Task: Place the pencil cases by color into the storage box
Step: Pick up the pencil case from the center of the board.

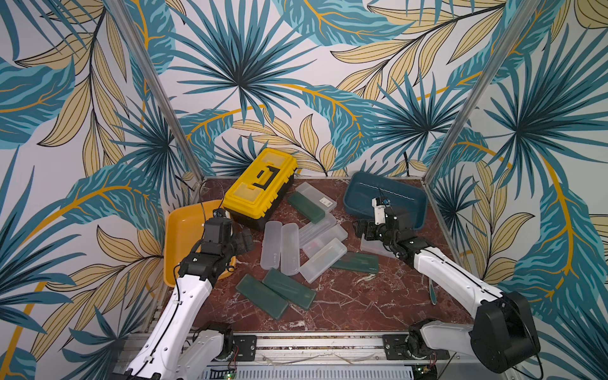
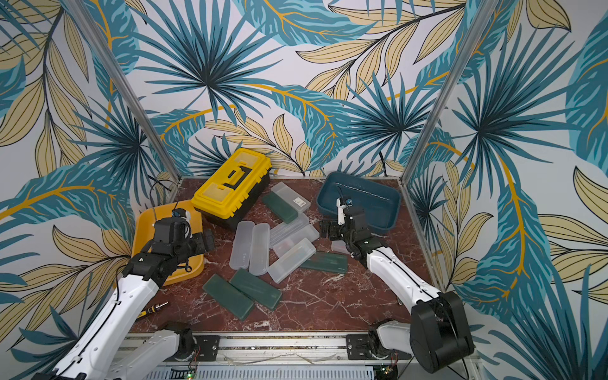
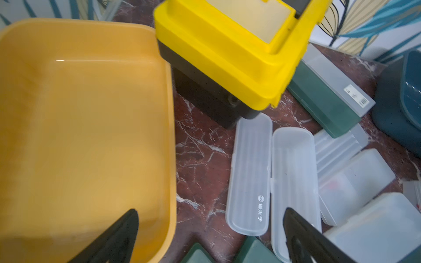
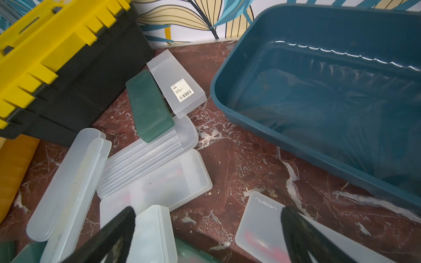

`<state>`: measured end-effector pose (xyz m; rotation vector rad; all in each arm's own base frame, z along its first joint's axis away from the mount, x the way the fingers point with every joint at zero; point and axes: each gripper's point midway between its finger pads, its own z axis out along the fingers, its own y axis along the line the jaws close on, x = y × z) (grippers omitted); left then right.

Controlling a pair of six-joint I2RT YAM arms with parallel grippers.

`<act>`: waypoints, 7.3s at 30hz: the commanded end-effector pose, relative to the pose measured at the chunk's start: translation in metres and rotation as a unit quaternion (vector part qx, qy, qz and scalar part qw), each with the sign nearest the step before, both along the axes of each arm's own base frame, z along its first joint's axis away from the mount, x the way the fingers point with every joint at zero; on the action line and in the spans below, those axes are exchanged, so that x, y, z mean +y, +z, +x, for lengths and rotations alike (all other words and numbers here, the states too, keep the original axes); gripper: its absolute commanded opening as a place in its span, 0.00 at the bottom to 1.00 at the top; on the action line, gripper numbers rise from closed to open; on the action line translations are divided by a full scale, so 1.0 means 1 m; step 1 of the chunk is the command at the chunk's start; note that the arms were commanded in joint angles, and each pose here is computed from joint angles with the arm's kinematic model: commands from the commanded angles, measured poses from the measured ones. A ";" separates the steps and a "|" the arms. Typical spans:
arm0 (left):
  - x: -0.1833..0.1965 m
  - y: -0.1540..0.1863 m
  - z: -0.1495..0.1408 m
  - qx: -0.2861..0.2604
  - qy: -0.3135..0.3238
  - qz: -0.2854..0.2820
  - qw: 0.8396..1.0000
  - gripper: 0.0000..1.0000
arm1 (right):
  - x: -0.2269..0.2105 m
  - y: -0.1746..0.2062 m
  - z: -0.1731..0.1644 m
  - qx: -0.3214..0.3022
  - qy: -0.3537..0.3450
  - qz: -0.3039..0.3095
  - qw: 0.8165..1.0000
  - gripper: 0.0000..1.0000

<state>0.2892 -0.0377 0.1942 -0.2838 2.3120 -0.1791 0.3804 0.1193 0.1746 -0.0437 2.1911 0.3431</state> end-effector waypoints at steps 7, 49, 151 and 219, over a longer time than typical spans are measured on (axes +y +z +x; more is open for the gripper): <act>-0.103 0.039 -0.005 -0.049 -0.157 0.054 0.985 0.99 | -0.025 0.009 0.001 0.058 -0.110 0.014 0.992 0.99; -0.288 -0.002 -0.023 -0.065 -0.418 -0.028 0.906 1.00 | -0.063 -0.126 -0.051 0.280 -0.183 0.021 0.942 0.68; -0.277 -0.008 -0.021 -0.051 -0.390 -0.071 0.917 1.00 | -0.103 -0.120 -0.034 0.248 -0.619 0.332 0.667 0.97; -0.270 0.005 -0.025 -0.065 -0.393 -0.085 0.913 1.00 | -0.125 -0.090 -0.054 0.279 -0.539 0.199 0.770 0.63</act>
